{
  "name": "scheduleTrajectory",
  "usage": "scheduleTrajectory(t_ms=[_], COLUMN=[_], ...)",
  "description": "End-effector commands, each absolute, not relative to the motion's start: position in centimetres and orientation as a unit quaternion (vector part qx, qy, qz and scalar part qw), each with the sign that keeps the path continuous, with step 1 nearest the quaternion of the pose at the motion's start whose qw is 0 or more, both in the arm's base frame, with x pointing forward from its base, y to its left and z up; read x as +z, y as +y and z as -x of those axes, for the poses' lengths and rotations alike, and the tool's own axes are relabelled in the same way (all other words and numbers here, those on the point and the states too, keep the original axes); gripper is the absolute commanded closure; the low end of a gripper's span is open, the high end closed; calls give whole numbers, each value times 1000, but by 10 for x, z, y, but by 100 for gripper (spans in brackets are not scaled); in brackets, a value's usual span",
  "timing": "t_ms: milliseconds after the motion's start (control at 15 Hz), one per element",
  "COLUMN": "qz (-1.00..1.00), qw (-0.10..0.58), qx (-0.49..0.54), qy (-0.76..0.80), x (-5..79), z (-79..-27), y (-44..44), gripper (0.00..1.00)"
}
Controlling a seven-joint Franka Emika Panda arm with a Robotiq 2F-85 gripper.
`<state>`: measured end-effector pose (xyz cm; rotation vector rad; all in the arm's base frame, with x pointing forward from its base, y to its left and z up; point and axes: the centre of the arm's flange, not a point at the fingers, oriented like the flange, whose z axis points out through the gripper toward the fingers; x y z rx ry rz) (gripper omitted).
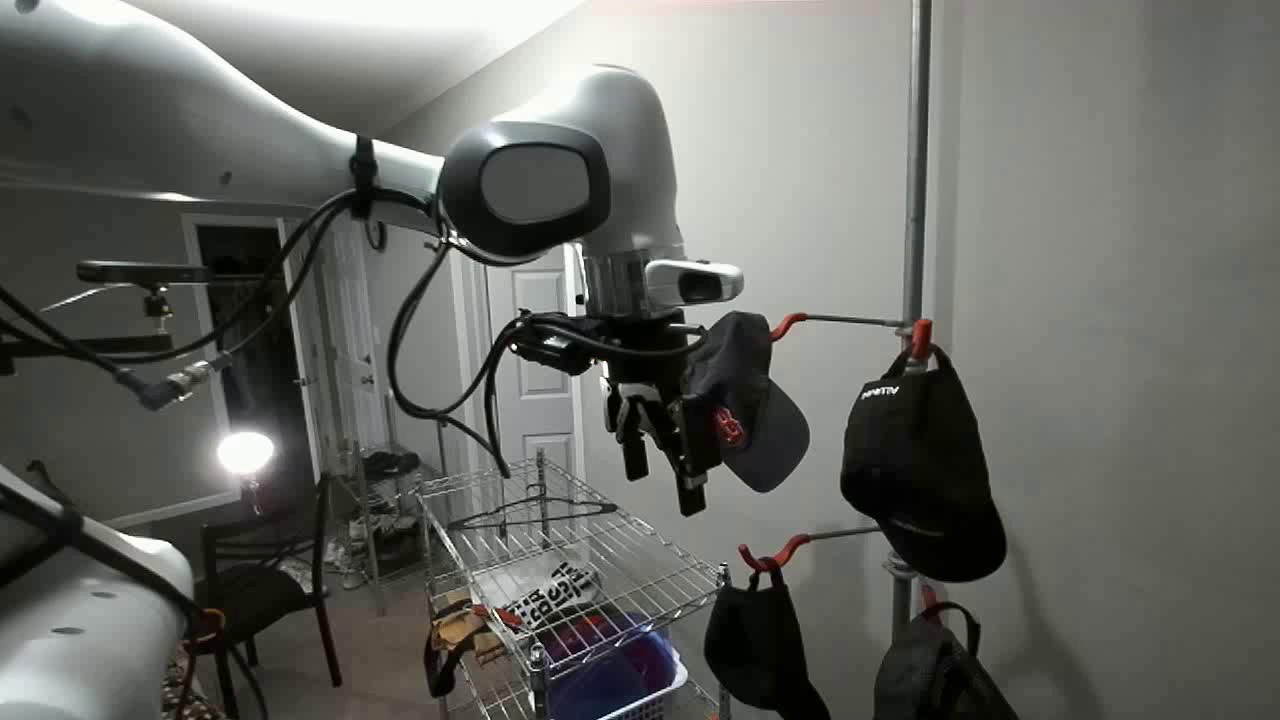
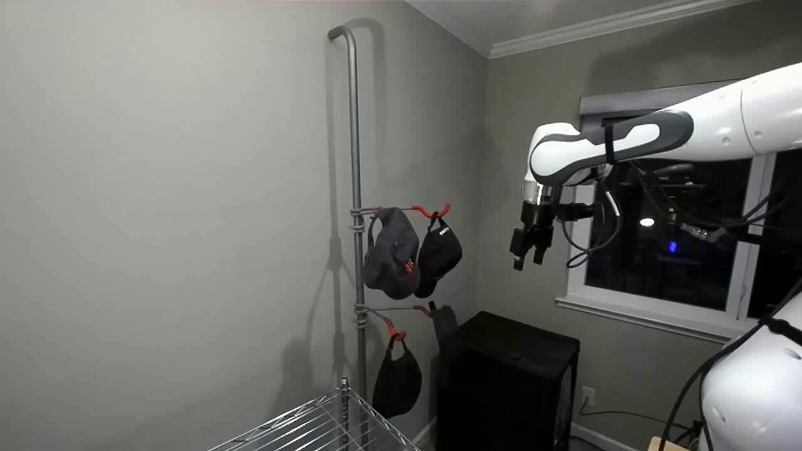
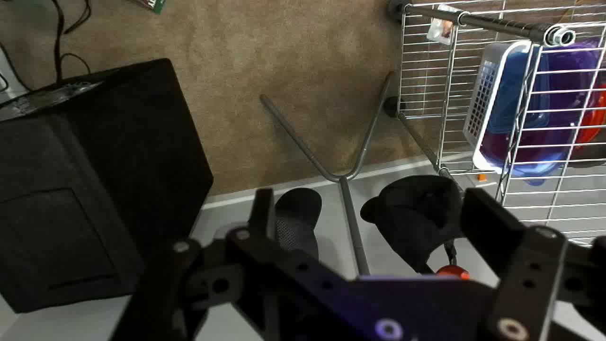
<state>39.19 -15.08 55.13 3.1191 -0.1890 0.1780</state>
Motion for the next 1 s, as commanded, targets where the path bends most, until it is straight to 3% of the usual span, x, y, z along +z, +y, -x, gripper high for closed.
scheduleTrajectory(t_ms=[0,400,933], qz=[-997,-996,-978], qw=[6,7,11], qx=[57,63,206], qy=[-60,-62,-3], x=[551,549,519], z=[-392,-392,-404], y=[-151,-153,-151], gripper=[0,0,0])
